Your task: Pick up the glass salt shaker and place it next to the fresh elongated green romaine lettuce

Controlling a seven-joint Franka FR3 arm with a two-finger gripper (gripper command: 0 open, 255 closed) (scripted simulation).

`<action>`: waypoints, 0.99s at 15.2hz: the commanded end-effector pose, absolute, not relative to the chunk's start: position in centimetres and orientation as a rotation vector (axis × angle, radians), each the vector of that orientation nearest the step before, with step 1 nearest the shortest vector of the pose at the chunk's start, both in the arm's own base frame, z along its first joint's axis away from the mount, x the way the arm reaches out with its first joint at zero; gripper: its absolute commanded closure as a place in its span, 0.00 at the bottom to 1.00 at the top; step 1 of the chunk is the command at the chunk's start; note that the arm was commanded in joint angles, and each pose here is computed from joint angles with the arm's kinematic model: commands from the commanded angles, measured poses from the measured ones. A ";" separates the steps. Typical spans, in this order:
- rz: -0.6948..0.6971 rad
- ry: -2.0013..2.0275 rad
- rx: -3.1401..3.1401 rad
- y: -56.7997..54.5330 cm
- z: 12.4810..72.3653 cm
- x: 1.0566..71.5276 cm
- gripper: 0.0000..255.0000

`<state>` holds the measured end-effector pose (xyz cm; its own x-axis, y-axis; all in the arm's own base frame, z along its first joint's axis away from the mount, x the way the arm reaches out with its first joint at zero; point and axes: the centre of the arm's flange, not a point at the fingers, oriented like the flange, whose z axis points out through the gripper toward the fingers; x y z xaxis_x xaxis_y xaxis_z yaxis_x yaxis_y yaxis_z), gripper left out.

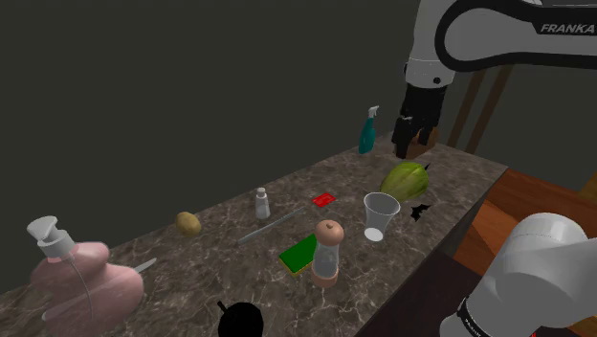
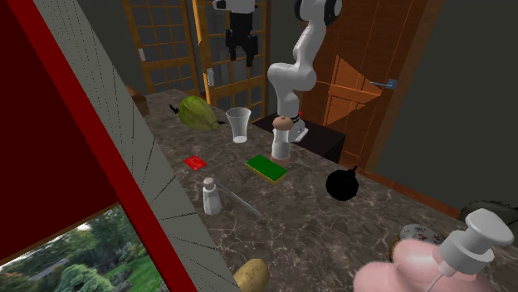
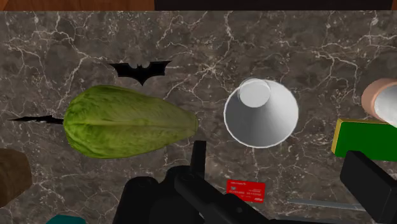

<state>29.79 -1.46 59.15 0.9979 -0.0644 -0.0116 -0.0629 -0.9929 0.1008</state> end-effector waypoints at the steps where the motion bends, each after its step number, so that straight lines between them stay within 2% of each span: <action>1: -0.023 -0.097 3.039 -1.5 59.2 29.8 0.00; 15: 0.142 -0.046 3.129 5.3 48.8 41.0 0.00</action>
<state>40.26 4.85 49.62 0.9962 -0.0305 0.0815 -0.0319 -0.9994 0.0156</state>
